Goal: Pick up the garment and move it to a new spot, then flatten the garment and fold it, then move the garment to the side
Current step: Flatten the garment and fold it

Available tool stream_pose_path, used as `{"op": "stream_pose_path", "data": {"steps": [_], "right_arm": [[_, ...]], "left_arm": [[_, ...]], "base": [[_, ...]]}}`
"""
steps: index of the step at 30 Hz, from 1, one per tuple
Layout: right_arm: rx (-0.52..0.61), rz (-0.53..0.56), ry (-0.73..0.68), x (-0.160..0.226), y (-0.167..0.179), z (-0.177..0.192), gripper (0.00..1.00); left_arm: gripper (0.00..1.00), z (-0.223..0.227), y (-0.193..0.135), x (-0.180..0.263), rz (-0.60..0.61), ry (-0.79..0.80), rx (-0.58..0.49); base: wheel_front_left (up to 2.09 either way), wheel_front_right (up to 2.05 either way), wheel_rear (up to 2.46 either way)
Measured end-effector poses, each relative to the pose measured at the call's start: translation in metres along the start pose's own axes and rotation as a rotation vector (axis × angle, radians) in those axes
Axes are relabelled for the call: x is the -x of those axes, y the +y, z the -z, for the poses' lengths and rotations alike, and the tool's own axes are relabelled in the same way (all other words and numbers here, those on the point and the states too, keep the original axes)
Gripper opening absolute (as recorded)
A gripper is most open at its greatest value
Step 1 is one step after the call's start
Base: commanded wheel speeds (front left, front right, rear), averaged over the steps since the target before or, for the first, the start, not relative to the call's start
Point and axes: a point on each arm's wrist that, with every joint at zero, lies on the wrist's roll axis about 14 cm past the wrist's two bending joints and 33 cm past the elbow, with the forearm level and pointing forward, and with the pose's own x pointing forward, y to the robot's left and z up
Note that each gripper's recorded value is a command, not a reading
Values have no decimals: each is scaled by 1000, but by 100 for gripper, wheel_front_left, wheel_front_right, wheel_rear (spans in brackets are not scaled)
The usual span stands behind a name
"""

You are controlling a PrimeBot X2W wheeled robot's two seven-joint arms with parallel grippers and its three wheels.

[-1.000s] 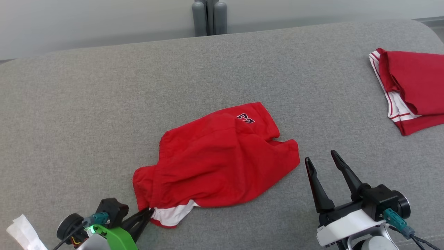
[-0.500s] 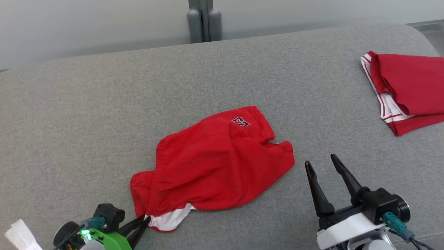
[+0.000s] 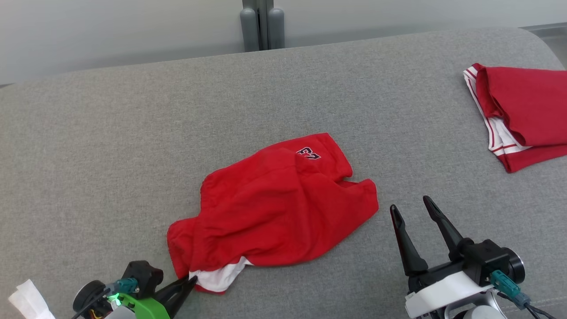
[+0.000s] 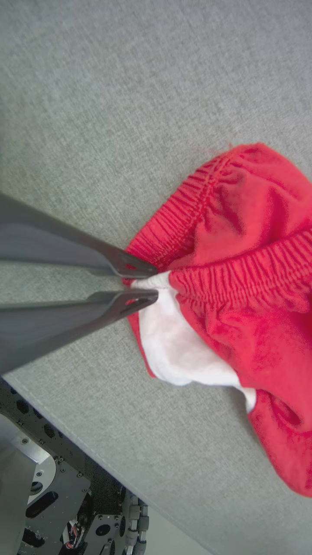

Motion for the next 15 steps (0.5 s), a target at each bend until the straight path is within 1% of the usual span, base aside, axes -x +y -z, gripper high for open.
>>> {"op": "stream_pose_path", "data": {"steps": [4,6,8,10,12,13,15], "right_arm": [[-1,1,-2,0,0,0,100],[-2,5,-4,1,0,-1,100],[-6,12,-8,2,-1,-2,100],[-10,19,-12,3,-2,-3,100],[-12,32,-16,4,-4,-5,100],[-12,42,-20,5,-7,-6,100],[-11,59,-29,6,-11,-9,100]], "left_arm": [[0,-17,-11,-2,49,-52,2],[0,-35,-24,-3,102,-91,11],[0,-64,-38,-3,164,-161,47],[0,-104,-56,-1,242,-244,60],[0,-136,-68,0,298,-295,32],[0,-151,-72,0,318,-304,-8],[0,-186,-81,-1,357,-355,-54]], "base": [[0,0,0],[0,0,0],[0,0,0],[0,0,0],[0,0,0],[0,0,0],[0,0,0]]}}
